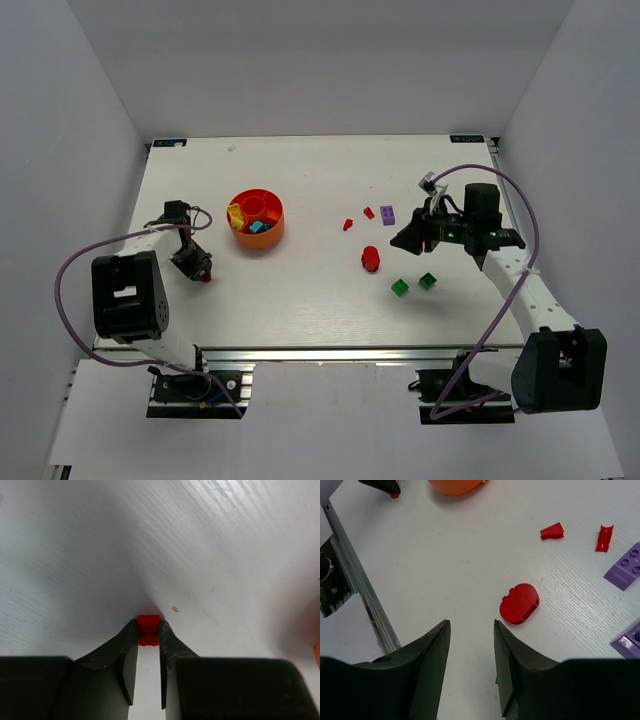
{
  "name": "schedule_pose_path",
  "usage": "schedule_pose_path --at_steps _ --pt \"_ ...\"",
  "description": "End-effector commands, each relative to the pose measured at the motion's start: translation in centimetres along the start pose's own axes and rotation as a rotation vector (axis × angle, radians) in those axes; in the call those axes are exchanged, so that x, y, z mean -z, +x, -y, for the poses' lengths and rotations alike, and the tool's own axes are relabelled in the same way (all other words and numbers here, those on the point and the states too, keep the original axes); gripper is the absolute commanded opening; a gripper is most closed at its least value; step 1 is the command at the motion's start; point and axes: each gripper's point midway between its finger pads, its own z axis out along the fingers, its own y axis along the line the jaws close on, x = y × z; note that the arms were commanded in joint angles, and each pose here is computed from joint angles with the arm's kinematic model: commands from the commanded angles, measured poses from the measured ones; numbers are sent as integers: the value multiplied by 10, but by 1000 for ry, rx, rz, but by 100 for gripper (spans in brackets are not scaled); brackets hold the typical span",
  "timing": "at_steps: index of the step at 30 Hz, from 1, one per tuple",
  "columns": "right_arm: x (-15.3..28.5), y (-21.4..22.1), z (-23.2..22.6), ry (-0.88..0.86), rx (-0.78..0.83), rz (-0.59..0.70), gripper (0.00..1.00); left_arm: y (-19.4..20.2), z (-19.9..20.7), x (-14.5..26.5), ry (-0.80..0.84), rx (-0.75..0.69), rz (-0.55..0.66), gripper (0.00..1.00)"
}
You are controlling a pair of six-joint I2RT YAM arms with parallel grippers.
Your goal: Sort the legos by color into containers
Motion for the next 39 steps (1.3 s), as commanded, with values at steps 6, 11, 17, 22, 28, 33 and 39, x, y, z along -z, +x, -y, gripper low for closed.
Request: schedule_pose_path --at_steps 6,11,17,22,28,33,39 --pt "3 -9 -1 -10 33 42 46 -22 51 74 319 -152 154 0" --pt "2 -6 3 1 33 33 46 -41 82 129 556 -252 335 0" --pt "1 -3 9 18 31 28 46 -47 127 177 841 -353 409 0" --pt "-2 0 11 15 24 17 45 -64 162 206 987 -400 464 0" --pt "-3 4 13 15 19 5 45 -83 192 203 1007 -402 474 0" --pt "-5 6 15 13 17 -5 45 -93 214 179 977 -394 438 0" --pt "-6 8 17 22 17 -10 45 -98 231 159 942 -394 416 0"
